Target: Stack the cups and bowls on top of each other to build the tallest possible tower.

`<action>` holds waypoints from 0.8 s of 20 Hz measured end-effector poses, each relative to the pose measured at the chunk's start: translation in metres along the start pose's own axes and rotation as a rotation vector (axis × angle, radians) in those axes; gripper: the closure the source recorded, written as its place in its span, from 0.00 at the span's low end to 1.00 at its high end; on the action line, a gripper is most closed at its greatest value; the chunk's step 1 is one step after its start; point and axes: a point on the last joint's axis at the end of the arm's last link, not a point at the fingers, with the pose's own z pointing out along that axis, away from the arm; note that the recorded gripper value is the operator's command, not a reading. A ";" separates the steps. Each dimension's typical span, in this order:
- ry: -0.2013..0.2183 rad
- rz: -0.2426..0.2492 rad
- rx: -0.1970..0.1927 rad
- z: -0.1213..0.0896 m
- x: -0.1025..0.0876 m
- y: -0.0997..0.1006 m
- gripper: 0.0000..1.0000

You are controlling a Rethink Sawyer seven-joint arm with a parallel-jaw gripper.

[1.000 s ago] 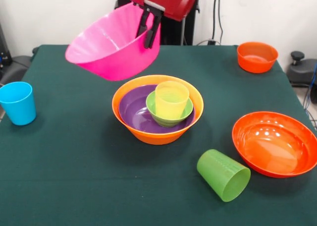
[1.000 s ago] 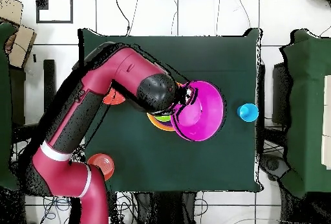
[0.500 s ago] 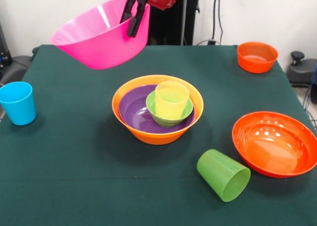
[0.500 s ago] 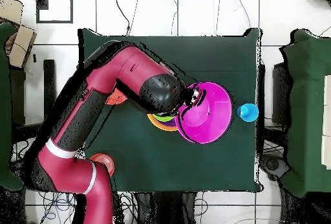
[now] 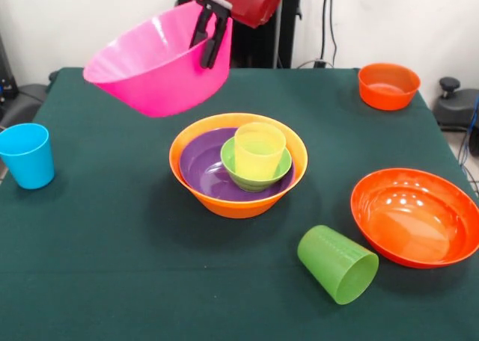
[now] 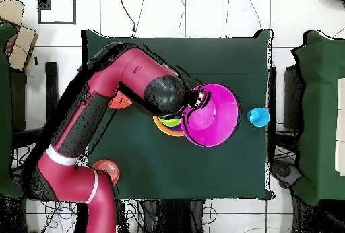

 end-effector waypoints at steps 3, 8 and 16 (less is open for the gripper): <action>-0.034 -0.018 -0.031 0.006 -0.002 0.014 0.00; -0.126 -0.033 -0.107 0.012 -0.008 0.039 0.00; -0.199 -0.021 -0.188 0.006 0.000 0.060 0.00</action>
